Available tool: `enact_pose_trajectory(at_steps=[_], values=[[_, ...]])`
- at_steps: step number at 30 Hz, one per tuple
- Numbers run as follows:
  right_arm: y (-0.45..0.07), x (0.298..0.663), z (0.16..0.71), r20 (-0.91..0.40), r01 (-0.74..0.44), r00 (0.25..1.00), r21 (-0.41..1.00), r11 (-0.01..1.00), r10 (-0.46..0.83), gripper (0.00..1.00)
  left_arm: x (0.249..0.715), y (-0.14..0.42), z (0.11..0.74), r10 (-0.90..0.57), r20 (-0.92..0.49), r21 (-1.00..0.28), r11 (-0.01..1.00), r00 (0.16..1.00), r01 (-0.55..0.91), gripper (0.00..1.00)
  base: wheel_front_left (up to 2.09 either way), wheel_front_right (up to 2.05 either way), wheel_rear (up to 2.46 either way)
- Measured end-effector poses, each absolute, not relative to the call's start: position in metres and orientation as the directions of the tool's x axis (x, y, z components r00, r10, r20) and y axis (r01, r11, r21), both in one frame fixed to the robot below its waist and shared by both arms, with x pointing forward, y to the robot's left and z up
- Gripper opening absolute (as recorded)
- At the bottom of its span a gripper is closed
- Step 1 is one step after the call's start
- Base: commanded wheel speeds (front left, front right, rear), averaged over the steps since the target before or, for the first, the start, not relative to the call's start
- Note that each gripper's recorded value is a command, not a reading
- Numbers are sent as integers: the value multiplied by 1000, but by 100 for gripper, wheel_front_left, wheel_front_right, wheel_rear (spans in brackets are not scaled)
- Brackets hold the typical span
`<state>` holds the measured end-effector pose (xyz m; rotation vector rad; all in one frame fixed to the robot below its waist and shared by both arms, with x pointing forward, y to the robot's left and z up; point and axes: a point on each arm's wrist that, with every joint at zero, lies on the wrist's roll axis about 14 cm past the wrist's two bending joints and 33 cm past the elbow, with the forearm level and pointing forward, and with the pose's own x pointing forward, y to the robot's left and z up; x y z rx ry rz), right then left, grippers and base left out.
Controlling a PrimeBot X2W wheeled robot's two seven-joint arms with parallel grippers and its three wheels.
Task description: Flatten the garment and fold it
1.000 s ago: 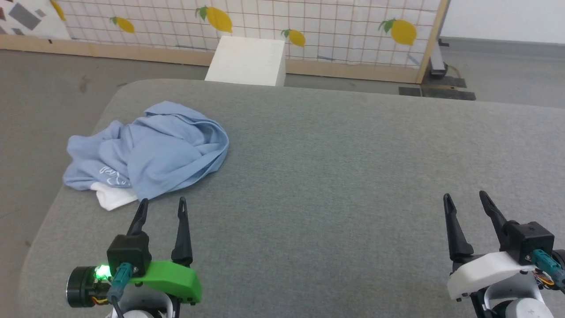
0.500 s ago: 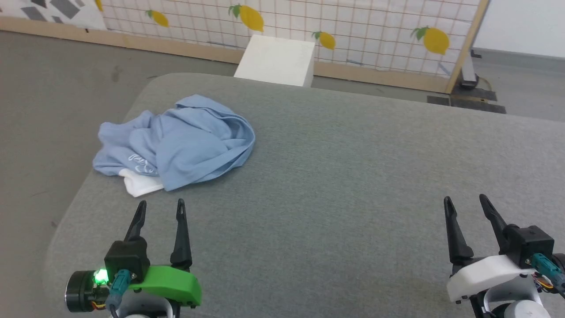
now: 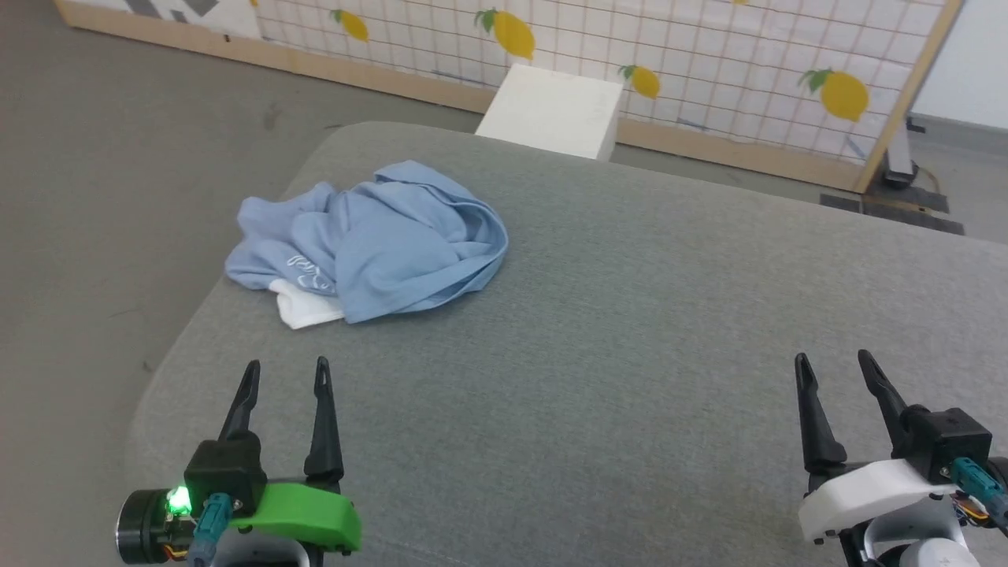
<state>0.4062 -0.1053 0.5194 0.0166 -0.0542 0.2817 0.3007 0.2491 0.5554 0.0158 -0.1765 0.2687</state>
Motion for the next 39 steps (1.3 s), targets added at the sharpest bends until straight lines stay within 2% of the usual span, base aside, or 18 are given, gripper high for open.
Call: enact_pose_trajectory(at_steps=[39], values=[[-50,419,523,105,-407,909,17,913,403,100,230,299,563,468,256,-75,882,846,-465,100,0,0,0]])
